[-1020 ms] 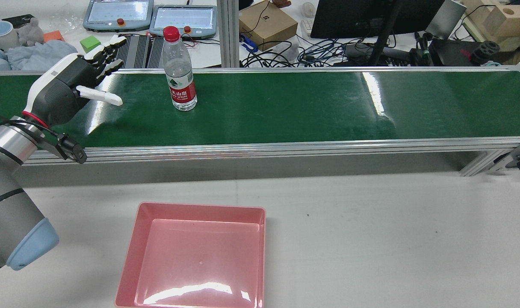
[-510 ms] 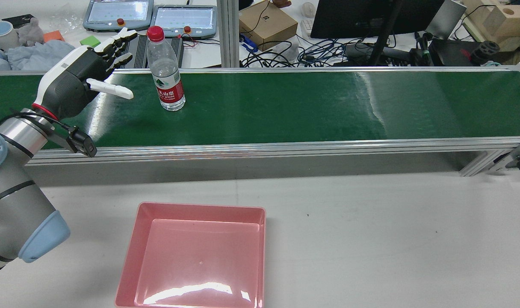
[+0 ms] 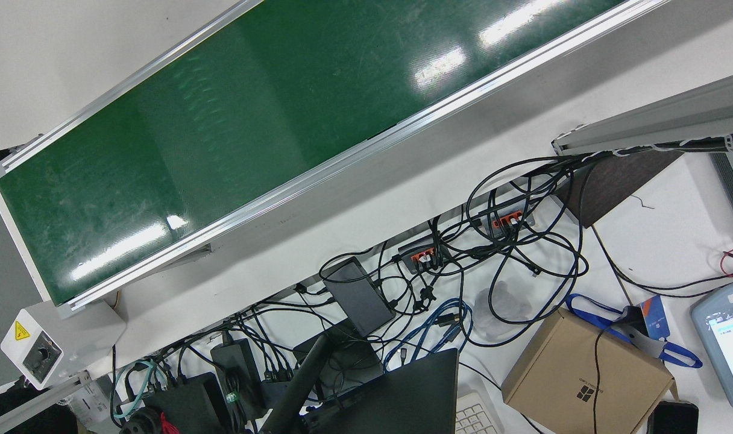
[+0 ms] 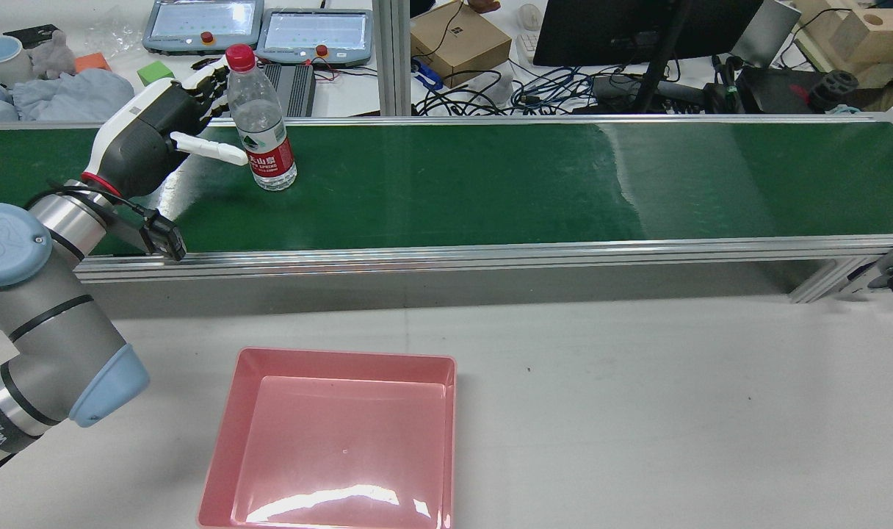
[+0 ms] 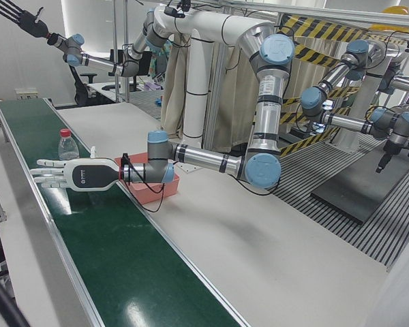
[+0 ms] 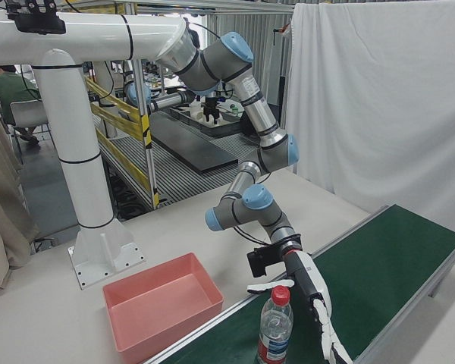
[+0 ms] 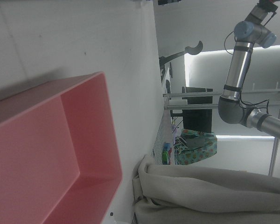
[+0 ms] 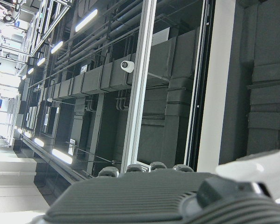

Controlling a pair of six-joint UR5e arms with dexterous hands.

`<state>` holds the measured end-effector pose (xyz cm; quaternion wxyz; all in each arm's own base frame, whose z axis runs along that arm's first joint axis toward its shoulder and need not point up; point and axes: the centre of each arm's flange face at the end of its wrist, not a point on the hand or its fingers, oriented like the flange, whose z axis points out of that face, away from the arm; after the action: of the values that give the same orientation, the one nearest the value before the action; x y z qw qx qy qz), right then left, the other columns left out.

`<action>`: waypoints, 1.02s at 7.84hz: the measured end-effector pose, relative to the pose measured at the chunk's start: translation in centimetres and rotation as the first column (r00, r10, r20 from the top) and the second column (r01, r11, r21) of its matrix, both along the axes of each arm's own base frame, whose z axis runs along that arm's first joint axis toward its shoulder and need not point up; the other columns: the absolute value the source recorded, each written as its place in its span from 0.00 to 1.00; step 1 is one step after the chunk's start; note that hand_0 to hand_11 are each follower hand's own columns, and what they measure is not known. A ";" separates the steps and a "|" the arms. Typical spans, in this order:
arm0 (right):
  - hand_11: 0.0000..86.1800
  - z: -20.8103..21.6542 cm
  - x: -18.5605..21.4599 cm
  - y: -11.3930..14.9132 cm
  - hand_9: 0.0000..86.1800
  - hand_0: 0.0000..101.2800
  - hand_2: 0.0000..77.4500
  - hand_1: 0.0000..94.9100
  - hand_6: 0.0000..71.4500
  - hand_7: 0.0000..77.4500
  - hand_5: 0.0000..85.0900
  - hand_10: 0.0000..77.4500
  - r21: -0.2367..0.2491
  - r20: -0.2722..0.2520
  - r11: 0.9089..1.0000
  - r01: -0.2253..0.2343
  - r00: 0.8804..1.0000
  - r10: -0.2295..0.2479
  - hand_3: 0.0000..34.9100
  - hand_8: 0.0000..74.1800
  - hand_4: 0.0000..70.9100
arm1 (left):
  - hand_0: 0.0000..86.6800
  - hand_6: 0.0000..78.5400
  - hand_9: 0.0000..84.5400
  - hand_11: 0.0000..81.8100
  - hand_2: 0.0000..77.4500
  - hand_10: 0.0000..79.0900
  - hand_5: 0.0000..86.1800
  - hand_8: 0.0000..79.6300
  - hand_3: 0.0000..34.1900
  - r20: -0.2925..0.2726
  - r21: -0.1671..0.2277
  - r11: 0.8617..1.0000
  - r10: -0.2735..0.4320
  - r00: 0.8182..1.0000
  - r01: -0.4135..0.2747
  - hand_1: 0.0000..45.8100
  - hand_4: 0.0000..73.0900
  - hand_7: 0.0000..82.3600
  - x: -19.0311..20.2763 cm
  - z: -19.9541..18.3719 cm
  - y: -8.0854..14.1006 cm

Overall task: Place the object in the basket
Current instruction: 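Close the left hand fingers around the water bottle, then lift the bottle off the belt and carry it over the pink tray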

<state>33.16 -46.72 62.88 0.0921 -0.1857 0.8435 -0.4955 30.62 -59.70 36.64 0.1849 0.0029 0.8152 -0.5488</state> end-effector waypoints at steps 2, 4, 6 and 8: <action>0.00 0.0 0.0 0.0 0.00 0.00 0.01 0.00 0.00 0.01 0.00 0.01 0.000 0.000 1.000 0.000 1.000 0.000 0.00 0.00 0.01 | 0.61 0.03 0.01 0.11 0.01 0.06 0.15 0.01 0.00 -0.002 0.002 1.000 0.001 1.000 -0.001 0.23 0.13 0.01 0.3 -0.3 -0.3; 0.00 0.0 0.0 0.0 0.00 0.00 0.01 0.00 0.00 0.01 0.00 0.01 0.000 0.000 1.000 0.000 1.000 0.000 0.00 0.00 0.01 | 0.61 0.03 0.01 0.11 0.01 0.06 0.15 0.02 0.00 -0.005 0.005 1.000 0.002 1.000 -0.002 0.23 0.13 0.01 0.4 -0.6 -0.3; 0.00 0.0 0.0 0.0 0.00 0.00 0.01 0.00 0.00 0.01 0.00 0.01 0.000 0.000 1.000 0.000 1.000 0.000 0.01 0.00 0.01 | 0.61 0.03 0.05 0.13 0.01 0.08 0.18 0.05 0.00 -0.001 0.001 1.000 0.004 1.000 -0.004 0.25 0.13 0.01 0.6 -1.6 -0.5; 0.00 0.0 0.0 0.0 0.00 0.00 0.01 0.00 0.00 0.01 0.00 0.01 0.000 0.000 1.000 0.000 1.000 0.000 0.01 0.00 0.01 | 0.64 0.31 0.37 0.53 0.45 0.41 0.63 0.29 0.00 0.027 -0.034 0.999 -0.009 1.000 0.010 0.17 0.66 0.32 0.1 -1.8 -0.7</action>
<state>33.16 -46.72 62.88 0.0921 -0.1857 0.8435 -0.4955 30.76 -60.41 34.87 0.1932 0.0113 0.8032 -0.5634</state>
